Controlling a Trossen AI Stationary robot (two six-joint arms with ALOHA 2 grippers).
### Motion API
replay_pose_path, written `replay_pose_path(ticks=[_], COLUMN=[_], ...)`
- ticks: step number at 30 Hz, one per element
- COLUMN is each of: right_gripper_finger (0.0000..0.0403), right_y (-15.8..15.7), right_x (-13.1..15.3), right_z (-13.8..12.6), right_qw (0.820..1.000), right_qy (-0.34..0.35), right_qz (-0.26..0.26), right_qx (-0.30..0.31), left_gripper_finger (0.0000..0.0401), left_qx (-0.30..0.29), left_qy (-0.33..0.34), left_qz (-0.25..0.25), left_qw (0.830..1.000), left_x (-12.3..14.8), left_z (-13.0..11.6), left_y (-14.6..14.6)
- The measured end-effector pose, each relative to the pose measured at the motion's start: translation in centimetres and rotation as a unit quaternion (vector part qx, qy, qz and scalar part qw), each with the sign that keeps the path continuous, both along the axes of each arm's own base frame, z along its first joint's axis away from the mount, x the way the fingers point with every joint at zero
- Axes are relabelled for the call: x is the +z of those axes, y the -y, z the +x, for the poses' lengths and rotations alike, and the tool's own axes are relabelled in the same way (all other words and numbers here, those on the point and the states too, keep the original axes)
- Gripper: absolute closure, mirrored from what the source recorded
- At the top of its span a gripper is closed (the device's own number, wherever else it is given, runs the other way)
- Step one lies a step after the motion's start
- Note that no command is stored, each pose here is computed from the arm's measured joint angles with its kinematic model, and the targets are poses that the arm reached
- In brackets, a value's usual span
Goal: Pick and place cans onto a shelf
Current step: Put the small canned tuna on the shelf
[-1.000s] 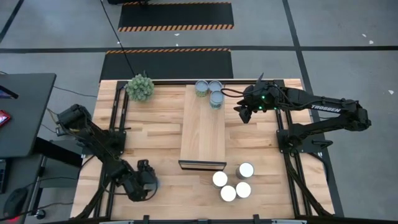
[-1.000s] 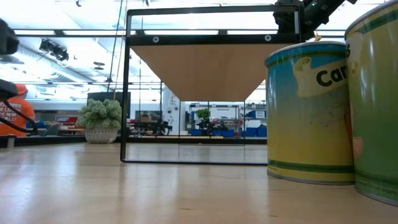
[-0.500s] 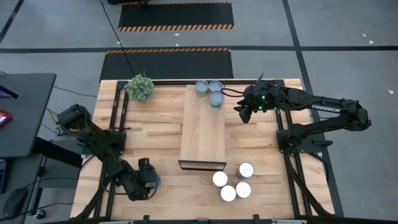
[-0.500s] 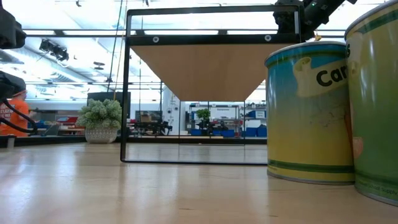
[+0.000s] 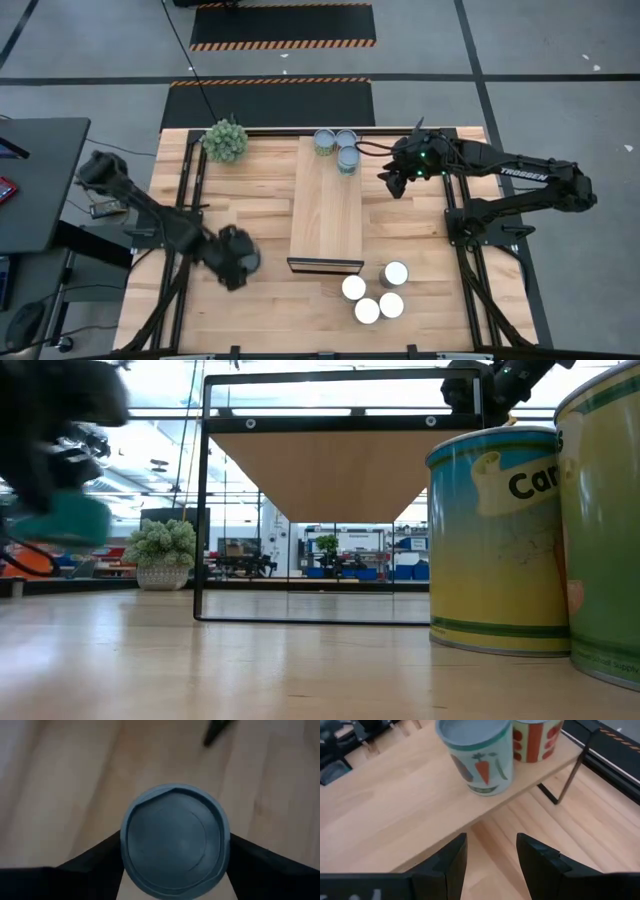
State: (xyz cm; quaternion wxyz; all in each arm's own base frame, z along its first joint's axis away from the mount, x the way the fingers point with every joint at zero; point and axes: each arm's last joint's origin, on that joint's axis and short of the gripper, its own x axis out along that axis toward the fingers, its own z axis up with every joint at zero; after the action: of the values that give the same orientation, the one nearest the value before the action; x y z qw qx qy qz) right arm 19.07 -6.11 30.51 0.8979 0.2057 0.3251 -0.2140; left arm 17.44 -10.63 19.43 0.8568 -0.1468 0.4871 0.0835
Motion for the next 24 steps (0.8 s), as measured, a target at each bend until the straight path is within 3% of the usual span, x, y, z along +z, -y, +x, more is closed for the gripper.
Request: replay_pose_path(ticks=[6, 14, 24], right_gripper_finger=[0.0225, 0.0225, 0.0225], right_y=[1.0, 1.9, 2.9], right_x=[-0.1, -0.1, -0.1], right_z=[-0.4, -0.8, -1.3], right_qw=[1.0, 1.0, 1.0], right_qy=[-0.002, -0.004, -0.014], right_qz=[0.011, 0.006, -0.022], right_qx=[-0.003, 0.009, 0.006], left_gripper_finger=[0.0112, 0.0112, 0.0112], left_qx=[0.044, 0.072, 0.075], left_qy=[0.036, 0.072, 0.094], left_qz=[-0.024, 0.065, 0.104], left_qw=[0.998, 0.993, 0.987], left_x=[2.6, 8.7, 13.7], left_z=[0.9, 3.4, 10.1], left_y=[-5.8, -12.9, -21.4])
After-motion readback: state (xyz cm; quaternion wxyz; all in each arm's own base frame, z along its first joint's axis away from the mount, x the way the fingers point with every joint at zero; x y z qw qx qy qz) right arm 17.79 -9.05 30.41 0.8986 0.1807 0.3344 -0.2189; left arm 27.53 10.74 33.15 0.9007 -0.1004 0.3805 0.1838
